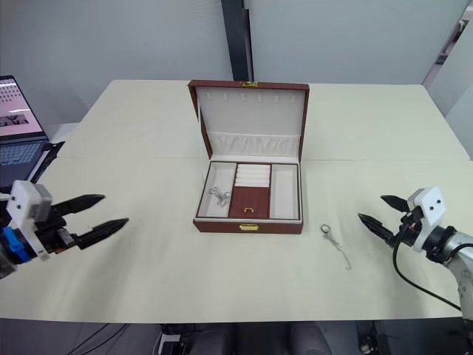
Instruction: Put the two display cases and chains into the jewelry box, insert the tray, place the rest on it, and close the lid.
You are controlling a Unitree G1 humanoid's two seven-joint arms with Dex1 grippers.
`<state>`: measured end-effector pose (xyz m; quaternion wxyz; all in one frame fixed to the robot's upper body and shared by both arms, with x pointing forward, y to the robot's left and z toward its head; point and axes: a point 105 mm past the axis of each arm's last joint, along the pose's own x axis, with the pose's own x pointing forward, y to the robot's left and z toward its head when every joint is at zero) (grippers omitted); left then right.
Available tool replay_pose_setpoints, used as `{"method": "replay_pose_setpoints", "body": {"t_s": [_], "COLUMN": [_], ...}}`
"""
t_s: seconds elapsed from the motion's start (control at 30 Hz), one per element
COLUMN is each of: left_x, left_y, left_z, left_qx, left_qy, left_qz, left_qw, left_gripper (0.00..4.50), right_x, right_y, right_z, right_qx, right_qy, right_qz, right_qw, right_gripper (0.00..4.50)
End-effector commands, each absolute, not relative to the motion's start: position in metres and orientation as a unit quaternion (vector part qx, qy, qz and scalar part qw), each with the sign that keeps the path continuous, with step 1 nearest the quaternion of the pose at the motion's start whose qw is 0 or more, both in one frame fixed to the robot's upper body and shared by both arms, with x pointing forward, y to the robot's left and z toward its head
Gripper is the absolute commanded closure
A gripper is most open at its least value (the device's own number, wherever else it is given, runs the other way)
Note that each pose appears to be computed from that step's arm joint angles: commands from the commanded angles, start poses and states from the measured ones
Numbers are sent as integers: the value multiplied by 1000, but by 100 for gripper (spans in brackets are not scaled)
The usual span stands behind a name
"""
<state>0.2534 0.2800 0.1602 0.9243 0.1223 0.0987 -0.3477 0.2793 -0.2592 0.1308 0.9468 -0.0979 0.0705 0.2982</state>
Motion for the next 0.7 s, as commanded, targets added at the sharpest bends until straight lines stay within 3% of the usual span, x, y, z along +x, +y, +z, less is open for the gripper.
{"method": "replay_pose_setpoints", "body": {"t_s": [0.03, 0.3, 0.7], "left_x": [247, 231, 216], "left_y": [246, 189, 160], "left_z": [158, 142, 125], "left_qx": [138, 141, 145], "left_qy": [82, 87, 75], "left_qz": [-408, -514, -575], "left_qw": [899, 841, 801], "left_gripper": [0, 0, 0], "right_x": [270, 245, 251], "right_y": [-251, -218, -195], "right_z": [139, 109, 79], "right_qx": [-103, -85, -99], "right_qy": [41, 63, 97], "right_qz": [291, 321, 295], "right_qw": [950, 941, 946], "right_gripper": [6, 6, 6]}}
